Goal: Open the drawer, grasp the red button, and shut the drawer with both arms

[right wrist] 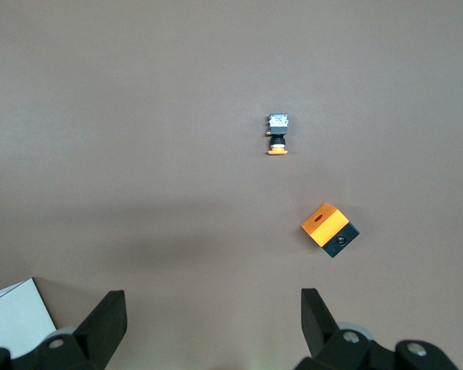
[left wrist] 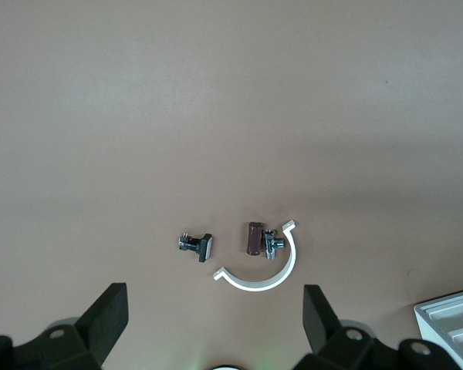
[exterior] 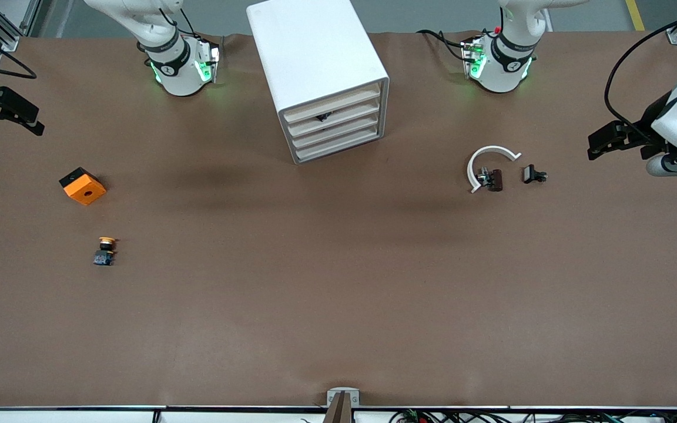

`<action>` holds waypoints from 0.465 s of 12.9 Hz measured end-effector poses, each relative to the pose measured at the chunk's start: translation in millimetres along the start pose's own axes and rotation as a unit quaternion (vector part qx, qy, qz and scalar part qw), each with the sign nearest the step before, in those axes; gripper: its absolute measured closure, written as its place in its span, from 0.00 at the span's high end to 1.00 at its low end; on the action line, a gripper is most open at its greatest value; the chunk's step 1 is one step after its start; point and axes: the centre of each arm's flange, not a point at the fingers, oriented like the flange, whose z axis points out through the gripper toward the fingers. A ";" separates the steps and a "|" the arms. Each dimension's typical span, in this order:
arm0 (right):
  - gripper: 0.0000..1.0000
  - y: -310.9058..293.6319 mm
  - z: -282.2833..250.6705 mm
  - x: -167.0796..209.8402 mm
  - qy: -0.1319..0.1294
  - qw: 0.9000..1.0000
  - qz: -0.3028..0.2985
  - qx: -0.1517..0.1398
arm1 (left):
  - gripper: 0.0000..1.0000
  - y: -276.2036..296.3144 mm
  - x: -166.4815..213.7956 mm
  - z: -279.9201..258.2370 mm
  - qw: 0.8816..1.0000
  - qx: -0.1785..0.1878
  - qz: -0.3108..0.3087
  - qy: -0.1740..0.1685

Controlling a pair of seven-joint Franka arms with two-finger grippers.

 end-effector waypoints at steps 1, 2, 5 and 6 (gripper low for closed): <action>1.00 -0.1 0.0 0.0 0.000 1.000 0.000 0.000 | 1.00 0.0 1.4 0.1 1.000 0.000 0.000 0.000; 1.00 -0.5 0.0 0.0 0.000 1.000 0.000 0.000 | 1.00 -0.2 2.5 0.7 1.000 -0.001 0.000 0.000; 1.00 -1.1 0.0 0.0 0.000 1.000 -0.001 0.000 | 1.00 -5.4 4.1 -2.9 1.000 -0.001 -0.005 0.004; 1.00 -1.1 0.0 0.0 0.000 1.000 -0.001 0.000 | 1.00 -6.5 4.2 -3.9 1.000 -0.001 -0.006 0.005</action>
